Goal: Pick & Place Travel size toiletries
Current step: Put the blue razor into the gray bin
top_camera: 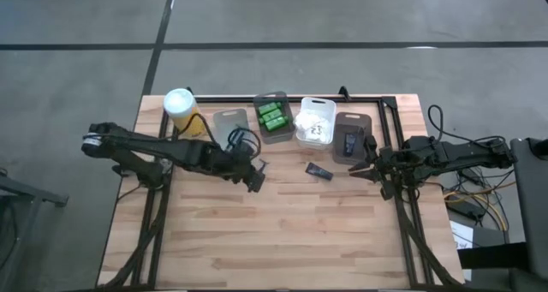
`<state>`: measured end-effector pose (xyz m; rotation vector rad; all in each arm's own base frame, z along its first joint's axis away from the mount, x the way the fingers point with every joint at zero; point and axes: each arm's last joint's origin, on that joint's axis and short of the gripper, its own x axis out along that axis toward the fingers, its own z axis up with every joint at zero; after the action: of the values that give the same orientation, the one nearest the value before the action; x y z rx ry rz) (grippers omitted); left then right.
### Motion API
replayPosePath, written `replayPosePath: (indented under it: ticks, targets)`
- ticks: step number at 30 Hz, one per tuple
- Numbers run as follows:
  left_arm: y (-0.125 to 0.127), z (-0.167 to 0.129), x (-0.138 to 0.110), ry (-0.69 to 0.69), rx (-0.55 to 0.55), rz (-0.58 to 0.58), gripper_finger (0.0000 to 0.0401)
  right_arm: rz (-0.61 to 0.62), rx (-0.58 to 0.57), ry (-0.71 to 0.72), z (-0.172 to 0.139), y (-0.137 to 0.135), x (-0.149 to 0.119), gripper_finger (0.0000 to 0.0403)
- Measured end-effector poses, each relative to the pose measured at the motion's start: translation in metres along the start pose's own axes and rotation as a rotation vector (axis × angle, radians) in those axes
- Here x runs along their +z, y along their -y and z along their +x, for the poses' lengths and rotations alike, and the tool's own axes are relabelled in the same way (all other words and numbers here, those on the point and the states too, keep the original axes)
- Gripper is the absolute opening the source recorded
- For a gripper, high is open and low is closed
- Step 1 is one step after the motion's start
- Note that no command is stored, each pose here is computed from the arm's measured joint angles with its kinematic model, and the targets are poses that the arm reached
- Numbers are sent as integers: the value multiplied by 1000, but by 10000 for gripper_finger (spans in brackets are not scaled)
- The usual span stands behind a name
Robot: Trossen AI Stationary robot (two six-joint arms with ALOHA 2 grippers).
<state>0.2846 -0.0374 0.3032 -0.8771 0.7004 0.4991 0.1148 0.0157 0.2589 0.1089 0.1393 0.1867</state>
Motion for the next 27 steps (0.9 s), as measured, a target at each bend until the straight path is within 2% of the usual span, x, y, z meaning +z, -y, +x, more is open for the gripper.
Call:
replayPosePath:
  ticks: [7,12,19,27]
  targets:
    - [12,-14,16,77,-31,43,28,0,0,0,0,0,0,46]
    - [5,-13,25,88,15,50,28,0,0,0,0,0,0,60]
    - [-21,-10,49,96,150,88,28,0,0,0,0,0,0,83]
    - [-70,-11,93,115,343,74,28,0,0,0,0,0,0,103]
